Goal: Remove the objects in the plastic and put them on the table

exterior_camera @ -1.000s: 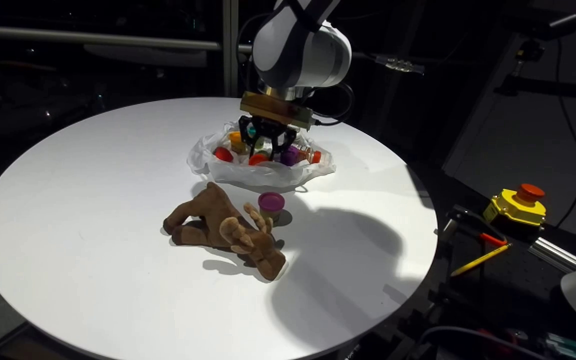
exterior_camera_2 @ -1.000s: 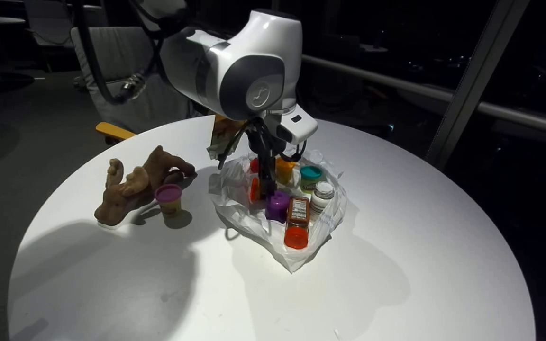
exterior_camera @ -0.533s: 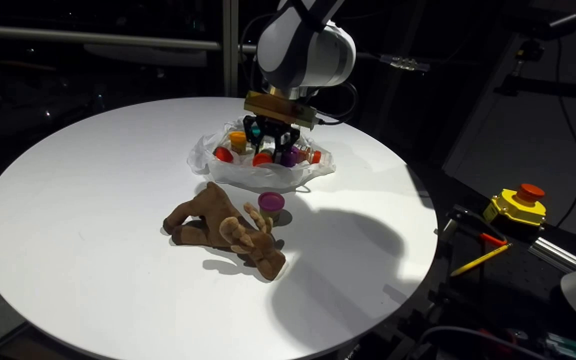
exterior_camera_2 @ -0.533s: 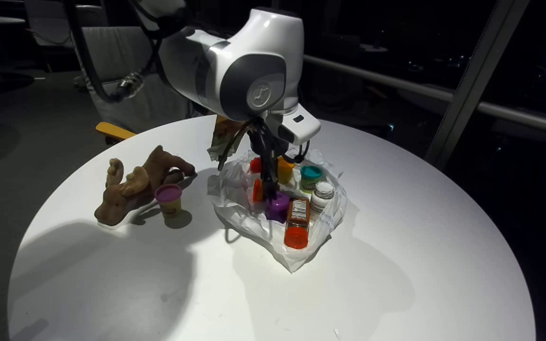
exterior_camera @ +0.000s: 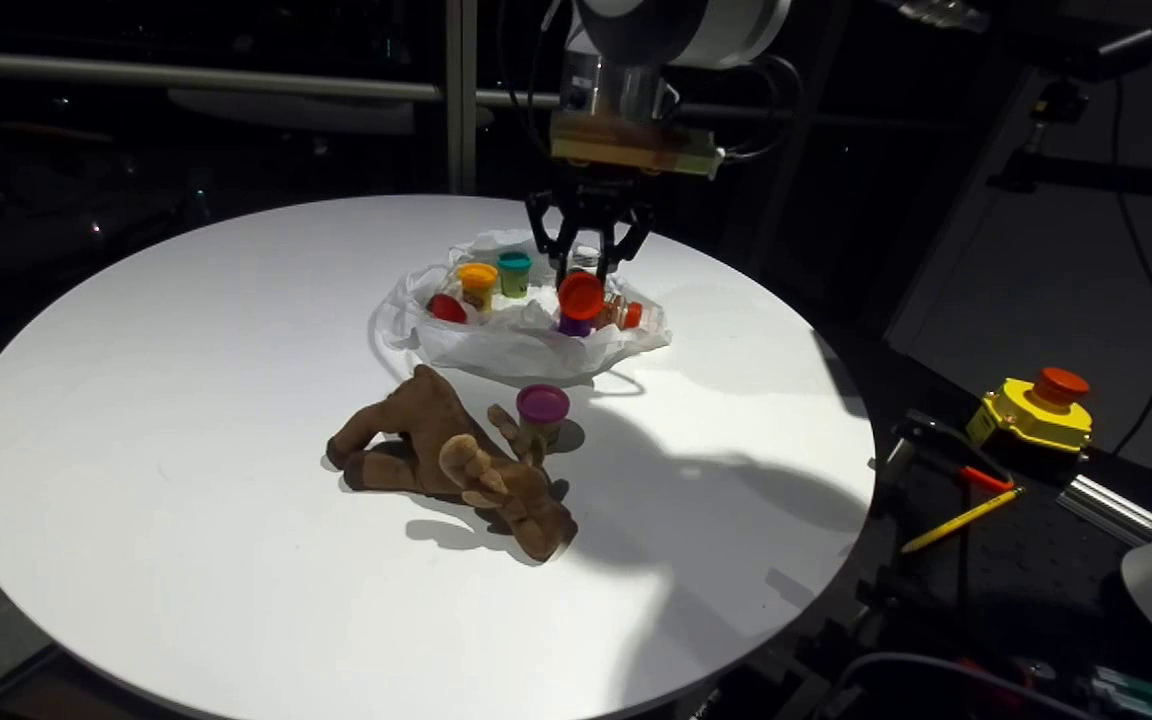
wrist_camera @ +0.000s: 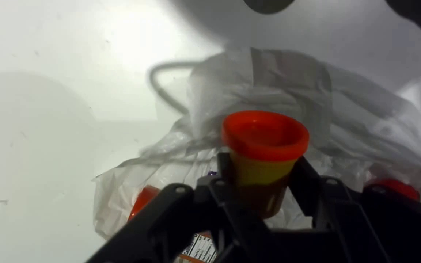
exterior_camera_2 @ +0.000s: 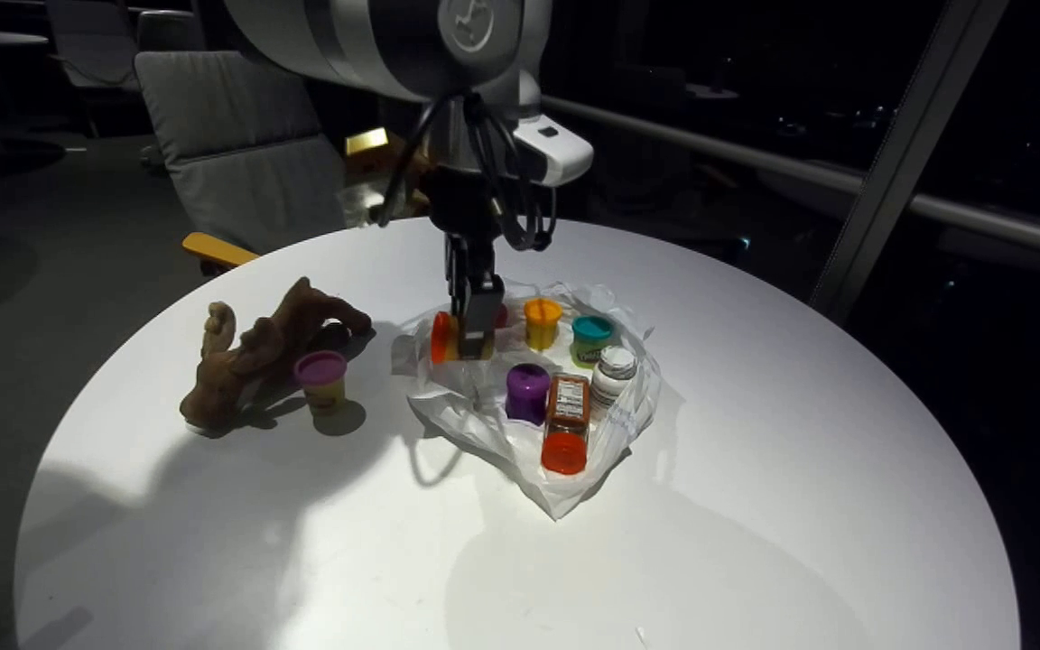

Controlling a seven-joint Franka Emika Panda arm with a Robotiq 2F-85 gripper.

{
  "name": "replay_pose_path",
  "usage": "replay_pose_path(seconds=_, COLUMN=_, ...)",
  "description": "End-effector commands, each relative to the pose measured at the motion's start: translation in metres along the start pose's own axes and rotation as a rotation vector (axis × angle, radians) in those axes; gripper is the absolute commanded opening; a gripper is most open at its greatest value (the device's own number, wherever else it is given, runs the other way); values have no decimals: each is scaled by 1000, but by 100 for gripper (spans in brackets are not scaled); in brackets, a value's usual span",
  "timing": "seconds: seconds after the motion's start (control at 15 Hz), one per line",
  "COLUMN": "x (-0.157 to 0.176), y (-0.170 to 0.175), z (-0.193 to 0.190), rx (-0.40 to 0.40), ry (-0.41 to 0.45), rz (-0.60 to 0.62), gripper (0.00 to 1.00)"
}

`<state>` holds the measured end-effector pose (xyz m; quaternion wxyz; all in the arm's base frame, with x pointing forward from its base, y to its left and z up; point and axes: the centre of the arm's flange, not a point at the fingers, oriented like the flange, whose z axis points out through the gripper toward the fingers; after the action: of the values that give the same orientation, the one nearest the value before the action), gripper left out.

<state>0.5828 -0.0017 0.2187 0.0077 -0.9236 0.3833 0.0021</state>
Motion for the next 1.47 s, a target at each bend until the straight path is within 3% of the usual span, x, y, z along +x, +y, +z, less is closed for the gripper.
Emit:
replay_pose_path(seconds=0.0, x=-64, y=40, z=-50, rx=-9, ry=-55, rz=-194, gripper=21)
replay_pose_path(seconds=0.2, x=-103, y=39, z=-20, rx=-57, ry=-145, rz=-336, gripper=21)
replay_pose_path(seconds=0.4, x=-130, y=27, z=29, rx=-105, ry=-178, rz=-443, gripper=21)
replay_pose_path(seconds=0.73, x=-131, y=6, z=100, rx=-38, ry=-70, rz=-401, gripper=20)
replay_pose_path(seconds=0.93, x=-121, y=9, z=107, rx=-14, ry=1, rz=-368, gripper=18)
replay_pose_path(seconds=1.0, x=-120, y=16, z=98, rx=-9, ry=21, rz=-363, gripper=68)
replay_pose_path(seconds=1.07, x=-118, y=21, z=94, rx=-11, ry=29, rz=-361, gripper=69)
replay_pose_path(seconds=1.33, x=-107, y=44, z=65, rx=19, ry=43, rz=-340, gripper=98)
replay_pose_path(seconds=1.4, x=-102, y=45, z=57, rx=38, ry=53, rz=-316, gripper=100)
